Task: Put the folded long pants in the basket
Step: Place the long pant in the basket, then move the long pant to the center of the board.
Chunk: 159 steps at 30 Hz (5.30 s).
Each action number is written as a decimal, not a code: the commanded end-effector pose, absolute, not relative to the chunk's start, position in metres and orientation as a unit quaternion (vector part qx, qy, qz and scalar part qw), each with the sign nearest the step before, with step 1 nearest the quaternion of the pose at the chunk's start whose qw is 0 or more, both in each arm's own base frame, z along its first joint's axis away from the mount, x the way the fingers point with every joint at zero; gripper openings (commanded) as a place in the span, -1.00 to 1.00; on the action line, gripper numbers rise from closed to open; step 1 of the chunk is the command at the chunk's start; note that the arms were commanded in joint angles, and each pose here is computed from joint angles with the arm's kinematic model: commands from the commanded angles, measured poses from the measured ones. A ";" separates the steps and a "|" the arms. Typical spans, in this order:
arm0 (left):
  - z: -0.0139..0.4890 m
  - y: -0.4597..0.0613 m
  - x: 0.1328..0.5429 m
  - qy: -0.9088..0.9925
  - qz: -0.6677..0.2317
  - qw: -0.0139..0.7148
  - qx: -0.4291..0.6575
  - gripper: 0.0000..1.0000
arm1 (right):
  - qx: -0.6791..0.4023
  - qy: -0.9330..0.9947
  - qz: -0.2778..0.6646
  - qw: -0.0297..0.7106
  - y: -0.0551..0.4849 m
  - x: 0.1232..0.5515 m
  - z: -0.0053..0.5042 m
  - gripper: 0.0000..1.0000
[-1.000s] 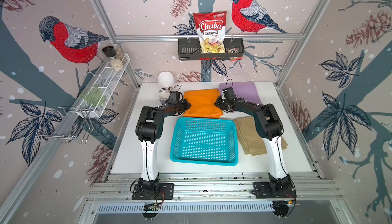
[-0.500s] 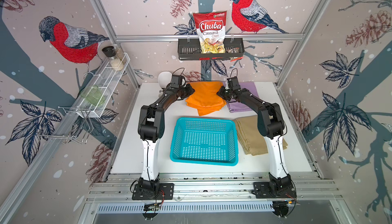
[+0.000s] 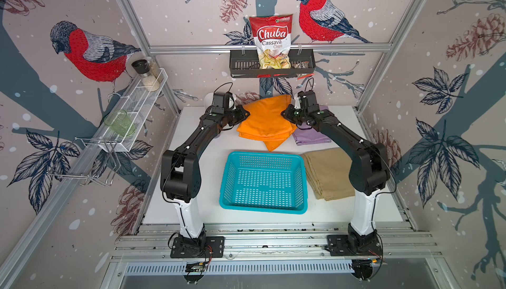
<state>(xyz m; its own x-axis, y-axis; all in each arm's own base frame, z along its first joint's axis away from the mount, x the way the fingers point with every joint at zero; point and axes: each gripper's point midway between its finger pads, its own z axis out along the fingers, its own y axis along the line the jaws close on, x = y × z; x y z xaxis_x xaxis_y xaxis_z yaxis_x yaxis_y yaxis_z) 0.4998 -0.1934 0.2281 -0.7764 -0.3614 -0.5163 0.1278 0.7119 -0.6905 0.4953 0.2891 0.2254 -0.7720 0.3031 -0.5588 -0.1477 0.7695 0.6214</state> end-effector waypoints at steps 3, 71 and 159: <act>0.246 -0.191 0.485 0.846 -0.386 0.361 -0.062 -1.00 | 0.023 0.847 0.358 0.392 0.308 0.485 0.280 -1.00; 0.123 -0.200 0.240 0.918 -0.338 0.202 -0.039 -1.00 | 0.279 0.875 0.323 0.229 0.269 0.207 0.120 -1.00; 0.097 -0.233 0.538 0.886 -0.369 0.277 -0.041 0.55 | 0.069 0.952 0.205 0.215 0.288 0.528 -0.010 0.37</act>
<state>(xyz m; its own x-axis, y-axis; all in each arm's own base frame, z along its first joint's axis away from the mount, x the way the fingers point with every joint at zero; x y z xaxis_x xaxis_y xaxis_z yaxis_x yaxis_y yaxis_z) 0.5326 -0.2366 0.0879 -0.8669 -0.2900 -0.4055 0.0831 0.7180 -0.6911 0.5766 0.2701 0.0358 -0.7706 0.2402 -0.5904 -0.0151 0.9191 0.3937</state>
